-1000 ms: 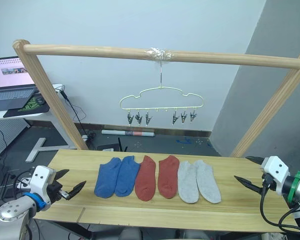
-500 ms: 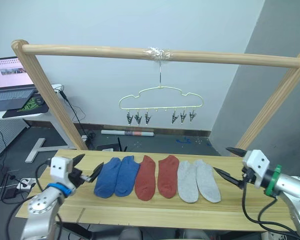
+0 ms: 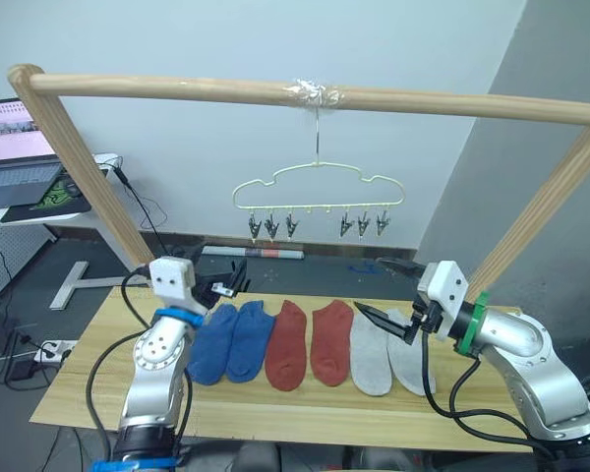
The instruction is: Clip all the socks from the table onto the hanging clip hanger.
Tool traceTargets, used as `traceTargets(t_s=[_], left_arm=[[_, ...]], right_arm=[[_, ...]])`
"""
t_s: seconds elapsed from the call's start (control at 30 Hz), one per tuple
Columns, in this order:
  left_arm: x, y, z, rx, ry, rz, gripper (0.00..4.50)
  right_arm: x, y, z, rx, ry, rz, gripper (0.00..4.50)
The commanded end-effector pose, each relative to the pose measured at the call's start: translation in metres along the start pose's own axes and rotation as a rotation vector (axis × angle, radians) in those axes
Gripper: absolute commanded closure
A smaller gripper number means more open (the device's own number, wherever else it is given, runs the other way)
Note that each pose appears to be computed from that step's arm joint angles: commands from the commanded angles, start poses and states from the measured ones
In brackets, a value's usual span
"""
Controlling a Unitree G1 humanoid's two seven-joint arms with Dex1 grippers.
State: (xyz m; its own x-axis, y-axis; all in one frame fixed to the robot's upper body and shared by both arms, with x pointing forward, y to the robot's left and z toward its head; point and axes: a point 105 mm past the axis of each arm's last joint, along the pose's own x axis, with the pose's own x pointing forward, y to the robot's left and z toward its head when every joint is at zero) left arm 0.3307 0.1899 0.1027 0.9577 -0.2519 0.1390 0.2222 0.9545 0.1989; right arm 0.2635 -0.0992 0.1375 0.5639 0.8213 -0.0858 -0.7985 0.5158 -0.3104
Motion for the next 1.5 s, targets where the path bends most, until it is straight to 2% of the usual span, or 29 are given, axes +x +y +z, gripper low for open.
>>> traceTargets(t_s=[0.03, 0.1, 0.23, 0.63, 0.87, 1.07, 1.5], left_arm=[[0.010, -0.001, 0.021, 0.016, -0.069, 0.013, 0.20], [0.014, -0.004, 0.018, -0.007, -0.060, 0.001, 0.61], [0.023, -0.005, 0.020, 0.017, -0.056, 0.007, 1.83], [0.048, -0.005, 0.025, 0.029, -0.064, 0.043, 1.83], [0.058, -0.003, 0.046, 0.040, -0.125, 0.053, 1.83], [0.062, -0.002, 0.053, 0.032, -0.140, 0.048, 1.83], [0.062, -0.011, 0.049, 0.002, -0.126, 0.023, 1.83]], right_arm=[[0.006, 0.004, 0.020, -0.035, -0.064, 0.024, 0.00], [0.008, 0.005, 0.022, -0.033, -0.069, 0.028, 0.00], [0.010, 0.008, 0.026, -0.035, -0.078, 0.047, 0.00], [0.014, 0.009, 0.041, -0.050, -0.109, 0.066, 0.00], [0.017, 0.007, 0.047, -0.063, -0.128, 0.078, 0.00], [0.019, 0.005, 0.050, -0.073, -0.137, 0.078, 0.00], [0.019, 0.002, 0.051, -0.077, -0.139, 0.071, 0.00]])
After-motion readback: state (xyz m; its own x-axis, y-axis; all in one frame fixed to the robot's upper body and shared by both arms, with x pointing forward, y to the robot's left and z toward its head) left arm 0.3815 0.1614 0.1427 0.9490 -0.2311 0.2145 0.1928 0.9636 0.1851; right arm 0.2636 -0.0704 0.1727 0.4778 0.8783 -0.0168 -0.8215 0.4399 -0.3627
